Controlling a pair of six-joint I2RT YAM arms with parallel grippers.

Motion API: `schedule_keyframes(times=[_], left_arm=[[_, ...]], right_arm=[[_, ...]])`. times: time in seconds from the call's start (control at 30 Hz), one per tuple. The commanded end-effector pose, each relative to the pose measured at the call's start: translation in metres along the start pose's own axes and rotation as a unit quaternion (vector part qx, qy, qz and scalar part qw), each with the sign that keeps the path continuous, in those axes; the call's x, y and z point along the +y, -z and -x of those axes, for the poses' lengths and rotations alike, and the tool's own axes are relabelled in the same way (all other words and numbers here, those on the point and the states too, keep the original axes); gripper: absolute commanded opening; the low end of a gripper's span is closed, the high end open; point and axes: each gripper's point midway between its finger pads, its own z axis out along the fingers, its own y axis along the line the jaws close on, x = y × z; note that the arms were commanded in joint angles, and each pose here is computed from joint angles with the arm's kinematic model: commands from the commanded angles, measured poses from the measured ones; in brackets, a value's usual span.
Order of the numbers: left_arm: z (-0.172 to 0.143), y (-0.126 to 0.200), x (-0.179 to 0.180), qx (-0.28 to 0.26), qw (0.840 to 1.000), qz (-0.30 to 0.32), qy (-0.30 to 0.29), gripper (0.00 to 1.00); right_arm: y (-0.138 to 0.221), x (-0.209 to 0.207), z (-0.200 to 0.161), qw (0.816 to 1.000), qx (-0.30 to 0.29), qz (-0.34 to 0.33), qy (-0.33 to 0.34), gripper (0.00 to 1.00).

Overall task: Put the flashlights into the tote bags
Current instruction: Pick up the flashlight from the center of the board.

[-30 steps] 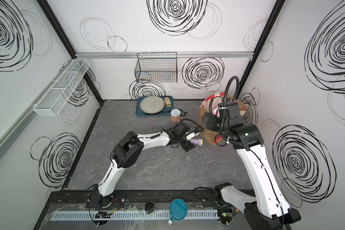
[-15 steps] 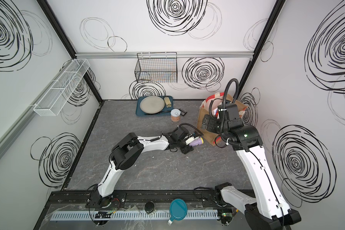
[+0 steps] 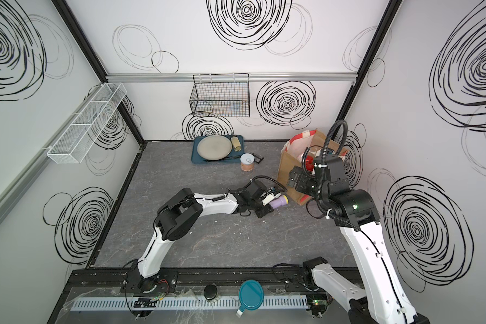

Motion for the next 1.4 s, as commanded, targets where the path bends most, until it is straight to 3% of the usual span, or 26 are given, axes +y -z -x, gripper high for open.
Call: schedule_keyframes(times=[0.0, 0.13, 0.3, 0.47, 0.7, 0.87, 1.17, 1.37], left_arm=[[-0.007, 0.017, -0.013, 0.008, 0.999, -0.02, 0.03, 0.16], [0.005, 0.042, -0.014, -0.023, 0.997, -0.014, 0.075, 0.0], [0.026, 0.088, -0.01, -0.096, 0.982, -0.03, 0.162, 0.0], [0.048, 0.149, 0.001, -0.177, 0.951, -0.046, 0.251, 0.0], [0.068, 0.219, 0.018, -0.255, 0.918, -0.063, 0.298, 0.0], [0.077, 0.256, 0.025, -0.3, 0.899, -0.074, 0.311, 0.0], [0.087, 0.293, 0.02, -0.359, 0.868, -0.103, 0.326, 0.0], [0.09, 0.301, 0.02, -0.367, 0.864, -0.108, 0.326, 0.0]], right_arm=[[0.001, -0.008, -0.013, 1.0, 0.012, -0.008, -0.024, 1.0], [0.001, -0.007, -0.018, 0.999, 0.008, 0.006, -0.04, 1.0], [-0.005, 0.008, -0.027, 0.997, 0.019, 0.052, -0.048, 1.0], [-0.013, 0.038, -0.032, 0.993, 0.023, 0.106, -0.047, 1.0], [-0.033, 0.113, -0.036, 0.976, 0.032, 0.212, -0.025, 1.0], [-0.049, 0.147, -0.029, 0.961, 0.024, 0.271, -0.057, 1.0], [-0.08, 0.179, -0.028, 0.943, 0.048, 0.322, -0.063, 1.0], [-0.09, 0.186, -0.025, 0.934, 0.07, 0.348, -0.05, 1.0]])
